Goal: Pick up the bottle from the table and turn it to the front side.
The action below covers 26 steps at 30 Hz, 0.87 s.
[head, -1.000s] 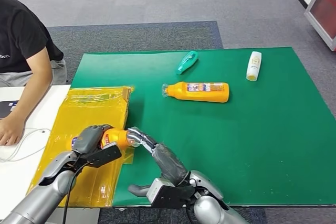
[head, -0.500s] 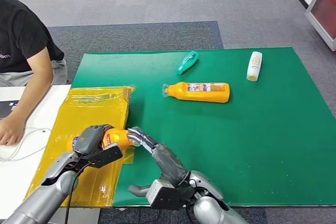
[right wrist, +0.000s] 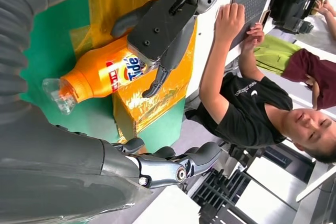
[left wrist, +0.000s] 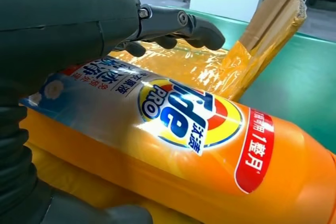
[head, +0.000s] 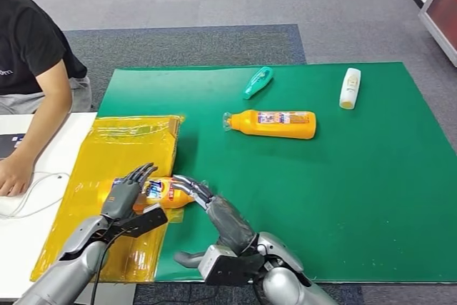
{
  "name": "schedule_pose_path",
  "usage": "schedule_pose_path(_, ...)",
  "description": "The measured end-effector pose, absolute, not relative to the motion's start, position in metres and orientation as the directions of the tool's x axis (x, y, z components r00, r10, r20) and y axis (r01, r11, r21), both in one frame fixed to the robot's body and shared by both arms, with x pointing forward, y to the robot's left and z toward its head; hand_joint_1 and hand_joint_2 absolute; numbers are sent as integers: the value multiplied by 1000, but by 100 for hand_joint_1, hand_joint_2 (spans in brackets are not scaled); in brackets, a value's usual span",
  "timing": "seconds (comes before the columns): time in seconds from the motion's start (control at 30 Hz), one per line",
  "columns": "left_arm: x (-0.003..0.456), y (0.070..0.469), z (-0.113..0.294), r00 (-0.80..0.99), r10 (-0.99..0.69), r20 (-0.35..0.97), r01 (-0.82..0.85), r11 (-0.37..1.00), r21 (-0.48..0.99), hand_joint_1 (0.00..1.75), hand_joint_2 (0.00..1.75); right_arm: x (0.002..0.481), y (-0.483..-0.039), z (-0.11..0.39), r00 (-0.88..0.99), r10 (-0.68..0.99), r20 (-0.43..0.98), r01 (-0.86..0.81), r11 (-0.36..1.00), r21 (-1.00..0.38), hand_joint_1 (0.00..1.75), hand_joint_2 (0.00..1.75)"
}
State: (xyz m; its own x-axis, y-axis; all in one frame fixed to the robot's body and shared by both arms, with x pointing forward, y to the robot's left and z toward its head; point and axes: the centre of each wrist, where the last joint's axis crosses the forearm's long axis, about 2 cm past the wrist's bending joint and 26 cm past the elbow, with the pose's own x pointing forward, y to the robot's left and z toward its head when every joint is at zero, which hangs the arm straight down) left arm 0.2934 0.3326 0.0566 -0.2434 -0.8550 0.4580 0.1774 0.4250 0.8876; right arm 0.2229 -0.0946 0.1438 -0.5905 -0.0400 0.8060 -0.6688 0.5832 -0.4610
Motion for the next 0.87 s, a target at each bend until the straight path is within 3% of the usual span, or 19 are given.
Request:
schedule_pose_path(0.3,293,333,51,-240,-862,447,140,425,894,16,175,223,-94,144,-592,-40,805,-669,582,-463,0,175)
schedule_pose_path(0.47,288,333,49,-274,-870,411,77,406,911,0,175,223,-94,144,-591,-40,805,-669,583,-462,0,175)
schedule_pose_path(0.67,272,312,81,-472,-774,421,-199,559,805,0,175,223,-93,145,-584,-33,811,-658,604,-450,0,175)
schedule_pose_path(0.87,262,293,135,-586,-780,219,-495,559,666,0,175,226,-88,149,-584,-30,811,-646,622,-442,0,175)
